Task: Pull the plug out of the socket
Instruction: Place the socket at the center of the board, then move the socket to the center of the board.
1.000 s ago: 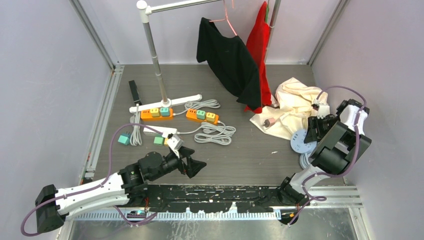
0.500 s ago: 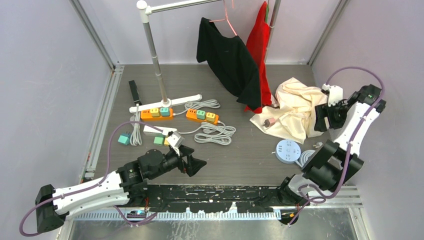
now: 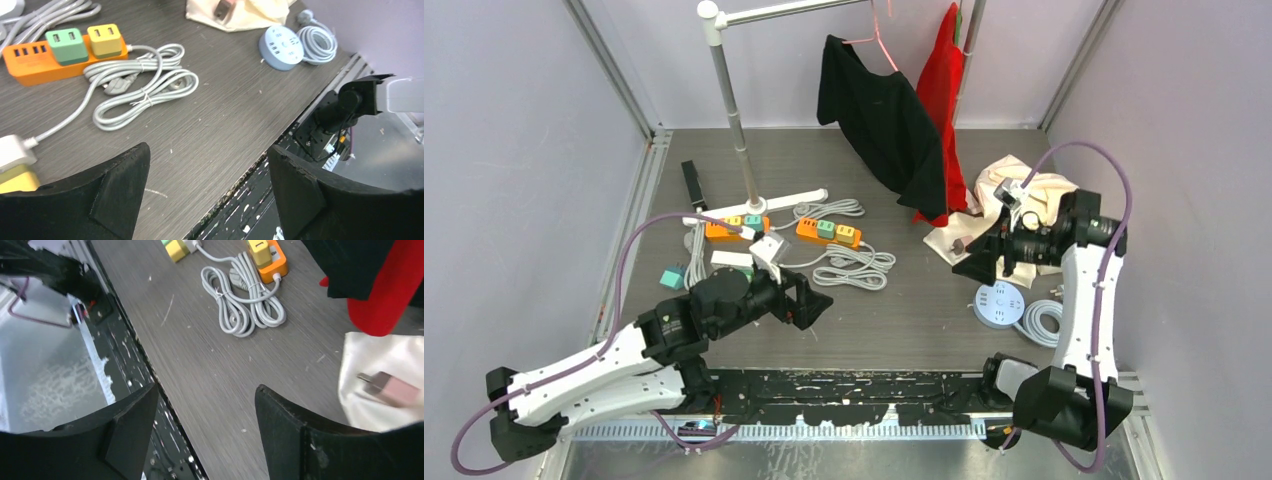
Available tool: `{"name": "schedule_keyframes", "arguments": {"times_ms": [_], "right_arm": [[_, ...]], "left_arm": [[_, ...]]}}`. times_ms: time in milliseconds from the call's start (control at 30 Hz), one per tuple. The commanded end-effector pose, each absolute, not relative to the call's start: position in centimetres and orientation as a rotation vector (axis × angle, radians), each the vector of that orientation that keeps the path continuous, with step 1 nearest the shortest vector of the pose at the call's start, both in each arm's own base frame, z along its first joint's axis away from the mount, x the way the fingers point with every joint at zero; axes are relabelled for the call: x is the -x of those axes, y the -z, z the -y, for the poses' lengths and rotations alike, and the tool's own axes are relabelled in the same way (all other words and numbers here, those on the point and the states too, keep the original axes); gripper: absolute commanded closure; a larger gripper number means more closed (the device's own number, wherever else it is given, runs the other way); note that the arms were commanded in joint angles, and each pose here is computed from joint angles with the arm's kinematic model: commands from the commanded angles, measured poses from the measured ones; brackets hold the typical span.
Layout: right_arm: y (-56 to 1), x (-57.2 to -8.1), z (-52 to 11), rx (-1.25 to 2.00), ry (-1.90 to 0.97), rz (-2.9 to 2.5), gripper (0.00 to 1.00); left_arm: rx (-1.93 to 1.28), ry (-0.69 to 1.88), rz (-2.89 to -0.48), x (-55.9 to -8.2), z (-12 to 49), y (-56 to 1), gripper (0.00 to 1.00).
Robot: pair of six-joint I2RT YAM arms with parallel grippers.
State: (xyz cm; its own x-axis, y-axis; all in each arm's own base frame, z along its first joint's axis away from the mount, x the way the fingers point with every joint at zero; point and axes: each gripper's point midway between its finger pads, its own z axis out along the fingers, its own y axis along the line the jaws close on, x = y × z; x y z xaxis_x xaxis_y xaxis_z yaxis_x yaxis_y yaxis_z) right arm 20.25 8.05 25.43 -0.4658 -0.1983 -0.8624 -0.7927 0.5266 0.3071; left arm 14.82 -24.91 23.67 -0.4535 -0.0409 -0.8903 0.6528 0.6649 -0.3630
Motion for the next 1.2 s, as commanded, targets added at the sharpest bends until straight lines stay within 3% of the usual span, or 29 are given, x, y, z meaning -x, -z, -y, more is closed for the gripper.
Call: {"name": "schedule_keyframes", "arguments": {"times_ms": [0,133,533,733,800,1167], "right_arm": [[-23.9,-22.7,-8.5,0.649,-0.994,-1.902,0.24],[-21.3,-22.7,-7.5,0.611,-0.904,-2.008,0.24],[-21.3,-23.0,-7.1,0.578,-0.878,-2.030,0.24],[-21.4,-23.0,-7.2,0.586,-0.879,-2.026,0.24],[-21.5,-22.9,-7.4,0.595,-0.877,-2.021,0.24],[-21.3,-22.6,-7.8,0.615,-0.891,-2.011,0.24]], "left_arm": [[-0.484,0.762,-1.958,-15.5,24.0,-24.2,0.13],[-0.486,0.648,-2.020,-16.7,23.6,-23.8,0.13],[-0.461,0.505,-2.281,-22.0,20.1,-18.7,0.14],[-1.094,0.246,-2.274,-22.7,18.4,-19.6,0.13],[-1.274,0.176,-2.254,-23.3,18.1,-18.5,0.08],[-1.734,-0.155,-2.280,-27.7,16.9,-12.2,0.06]]}}
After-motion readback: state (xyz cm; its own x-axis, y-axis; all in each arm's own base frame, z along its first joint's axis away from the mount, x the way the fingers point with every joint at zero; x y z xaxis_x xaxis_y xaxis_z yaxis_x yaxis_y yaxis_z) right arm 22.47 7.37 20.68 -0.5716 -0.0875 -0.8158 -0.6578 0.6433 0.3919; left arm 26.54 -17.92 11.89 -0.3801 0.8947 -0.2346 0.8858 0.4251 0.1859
